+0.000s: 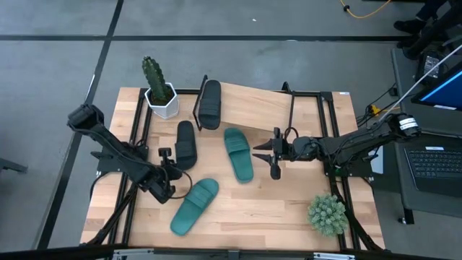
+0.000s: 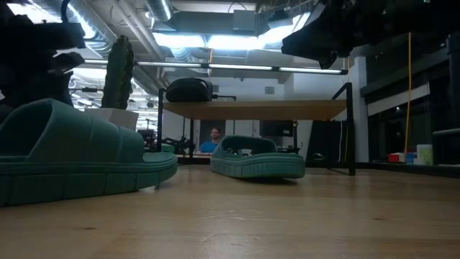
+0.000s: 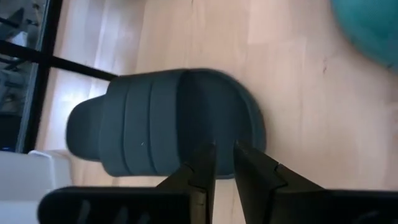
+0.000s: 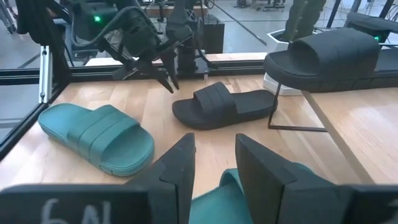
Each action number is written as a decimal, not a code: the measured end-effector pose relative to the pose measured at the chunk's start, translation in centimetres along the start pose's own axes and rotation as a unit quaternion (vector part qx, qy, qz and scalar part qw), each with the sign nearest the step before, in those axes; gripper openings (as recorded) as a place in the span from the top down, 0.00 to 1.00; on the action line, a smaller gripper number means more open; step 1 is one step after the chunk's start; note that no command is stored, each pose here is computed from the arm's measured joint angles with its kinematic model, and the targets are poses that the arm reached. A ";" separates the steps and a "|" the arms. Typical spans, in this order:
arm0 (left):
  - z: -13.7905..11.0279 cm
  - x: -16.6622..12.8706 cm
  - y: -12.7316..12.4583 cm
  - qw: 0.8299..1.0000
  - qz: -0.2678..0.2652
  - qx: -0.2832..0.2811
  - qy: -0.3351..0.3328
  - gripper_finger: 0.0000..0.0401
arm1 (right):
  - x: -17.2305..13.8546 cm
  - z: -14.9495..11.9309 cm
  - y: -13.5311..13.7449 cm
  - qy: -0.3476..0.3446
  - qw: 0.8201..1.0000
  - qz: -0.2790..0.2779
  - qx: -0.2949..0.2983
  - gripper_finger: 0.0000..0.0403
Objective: Pick and place slides into the shelf
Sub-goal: Put the black slide on the shelf
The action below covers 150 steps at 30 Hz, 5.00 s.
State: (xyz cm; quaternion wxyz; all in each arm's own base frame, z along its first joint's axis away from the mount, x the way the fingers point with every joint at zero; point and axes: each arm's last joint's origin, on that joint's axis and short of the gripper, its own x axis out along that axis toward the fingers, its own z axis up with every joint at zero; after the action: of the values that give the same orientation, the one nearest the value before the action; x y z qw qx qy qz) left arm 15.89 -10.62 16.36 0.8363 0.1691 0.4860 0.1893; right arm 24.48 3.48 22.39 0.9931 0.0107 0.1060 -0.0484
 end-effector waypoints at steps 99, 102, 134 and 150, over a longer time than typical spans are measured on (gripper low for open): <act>0.8 5.7 0.4 0.993 0.092 0.022 0.063 0.56 | 0.0 0.0 0.0 0.002 1.000 0.000 -0.023 0.71; 0.8 5.9 0.3 0.992 0.105 0.028 0.061 0.56 | 0.0 0.0 0.0 0.002 1.000 0.000 -0.023 0.71; 1.1 6.2 0.9 0.989 0.137 0.021 0.055 0.66 | 0.0 0.0 0.0 0.002 1.000 0.000 -0.026 0.71; 1.3 6.7 1.7 0.987 0.148 0.004 0.068 0.73 | 0.0 0.0 0.0 0.002 1.000 0.000 -0.026 0.71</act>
State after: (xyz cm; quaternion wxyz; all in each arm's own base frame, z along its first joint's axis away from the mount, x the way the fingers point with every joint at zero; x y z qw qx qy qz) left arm 19.81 -6.02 12.69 0.7633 0.2292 0.5123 0.3199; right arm 24.48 3.49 22.36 0.9929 -0.0154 0.1092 -0.0456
